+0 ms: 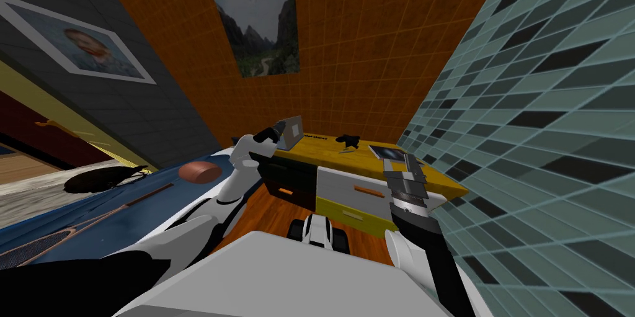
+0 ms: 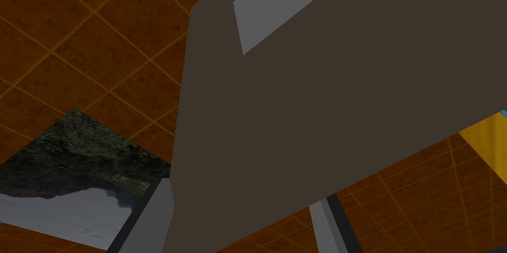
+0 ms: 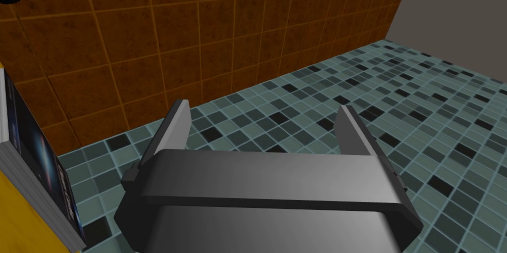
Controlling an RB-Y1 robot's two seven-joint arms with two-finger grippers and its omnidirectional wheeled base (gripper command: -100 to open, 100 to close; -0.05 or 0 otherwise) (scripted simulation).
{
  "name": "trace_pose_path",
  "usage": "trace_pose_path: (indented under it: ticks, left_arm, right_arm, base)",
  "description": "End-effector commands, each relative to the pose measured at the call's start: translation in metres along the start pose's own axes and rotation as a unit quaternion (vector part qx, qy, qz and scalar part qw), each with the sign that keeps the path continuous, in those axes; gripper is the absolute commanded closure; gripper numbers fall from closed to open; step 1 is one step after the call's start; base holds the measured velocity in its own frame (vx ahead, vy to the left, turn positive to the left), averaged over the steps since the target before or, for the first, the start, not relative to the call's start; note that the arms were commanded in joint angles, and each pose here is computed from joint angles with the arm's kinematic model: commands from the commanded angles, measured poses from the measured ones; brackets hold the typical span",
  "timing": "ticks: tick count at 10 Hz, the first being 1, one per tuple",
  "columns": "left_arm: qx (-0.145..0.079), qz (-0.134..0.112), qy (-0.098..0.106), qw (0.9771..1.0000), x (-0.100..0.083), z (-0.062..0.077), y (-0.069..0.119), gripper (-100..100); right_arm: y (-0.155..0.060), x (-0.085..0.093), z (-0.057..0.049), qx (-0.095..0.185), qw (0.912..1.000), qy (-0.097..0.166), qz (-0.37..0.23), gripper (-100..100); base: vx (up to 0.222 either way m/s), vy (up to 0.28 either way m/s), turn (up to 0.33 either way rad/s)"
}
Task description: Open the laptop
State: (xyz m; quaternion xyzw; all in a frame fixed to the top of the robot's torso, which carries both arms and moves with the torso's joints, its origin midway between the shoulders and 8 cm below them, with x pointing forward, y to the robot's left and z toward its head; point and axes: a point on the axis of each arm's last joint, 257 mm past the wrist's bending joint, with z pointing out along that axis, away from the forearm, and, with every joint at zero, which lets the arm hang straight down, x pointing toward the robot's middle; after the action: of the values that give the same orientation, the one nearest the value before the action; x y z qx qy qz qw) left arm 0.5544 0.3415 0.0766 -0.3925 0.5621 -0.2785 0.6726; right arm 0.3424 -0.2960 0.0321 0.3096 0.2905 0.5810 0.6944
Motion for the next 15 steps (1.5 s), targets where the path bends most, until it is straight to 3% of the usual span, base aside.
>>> trace_pose_path:
  ticks: [1,2,3,4,5,6,7,8,9,10,11,13,15]
  left_arm:
    - [0.003,-0.003,0.006,1.0000,0.007,-0.017,-0.004,100]
    - [-0.008,-0.002,0.009,0.9999,0.010,-0.025,0.005,100]
    - [0.004,-0.003,0.008,1.0000,0.009,-0.030,-0.005,100]
    - [-0.008,-0.003,0.011,0.9999,0.012,-0.039,0.003,100]
    - [0.005,-0.004,0.010,0.9999,0.011,-0.044,-0.007,100]
    - [-0.011,-0.004,0.013,0.9999,0.014,-0.051,0.005,100]
    - [0.002,-0.005,0.012,0.9999,0.013,-0.057,-0.005,100]
    - [-0.010,-0.005,0.014,0.9998,0.015,-0.065,0.004,100]
    - [0.005,-0.007,0.013,0.9999,0.014,-0.072,-0.008,100]
    - [0.007,-0.004,0.008,0.9999,0.011,-0.067,-0.009,100]
    - [-0.003,-0.042,0.013,0.9990,0.009,-0.066,-0.009,100]
    - [-0.015,-0.080,0.019,0.9965,0.009,-0.063,-0.008,100]
    - [-0.026,-0.117,0.025,0.9924,0.010,-0.061,-0.007,100]
  right_arm:
    - [0.000,0.000,0.000,0.000,1.0000,0.000,0.000,0]
    - [0.000,0.000,0.000,0.000,1.0000,0.000,0.000,0]
    - [0.000,0.000,0.000,0.000,1.0000,0.000,0.000,0]
    - [0.000,0.000,0.000,0.000,1.0000,0.000,0.000,0]
    - [0.000,0.000,0.000,0.000,1.0000,0.000,0.000,0]
    - [0.000,0.000,0.000,0.000,1.0000,0.000,0.000,0]
    - [0.000,0.000,0.000,0.000,1.0000,0.000,0.000,0]
    - [0.000,0.000,0.000,0.000,1.0000,0.000,0.000,0]
    - [0.000,0.000,0.000,0.000,1.0000,0.000,0.000,0]
    - [0.000,0.000,0.000,0.000,1.0000,0.000,0.000,0]
    - [0.000,0.000,0.000,0.000,1.0000,0.000,0.000,0]
    - [0.000,0.000,0.000,0.000,1.0000,0.000,0.000,0]
    - [0.000,0.000,0.000,0.000,1.0000,0.000,0.000,0]
  base:
    - [0.045,0.010,0.022]
    - [0.048,0.017,0.018]
    - [0.047,0.015,0.011]
    - [0.061,0.016,0.024]
    - [0.048,0.006,0.020]
    - [0.058,0.006,0.016]
    - [0.052,0.009,0.017]
    - [0.066,0.017,0.024]
    - [0.047,0.012,0.015]
    - [0.013,0.005,0.004]
    - [0.012,0.049,0.008]
    - [0.034,0.092,0.006]
    - [0.028,0.077,0.010]
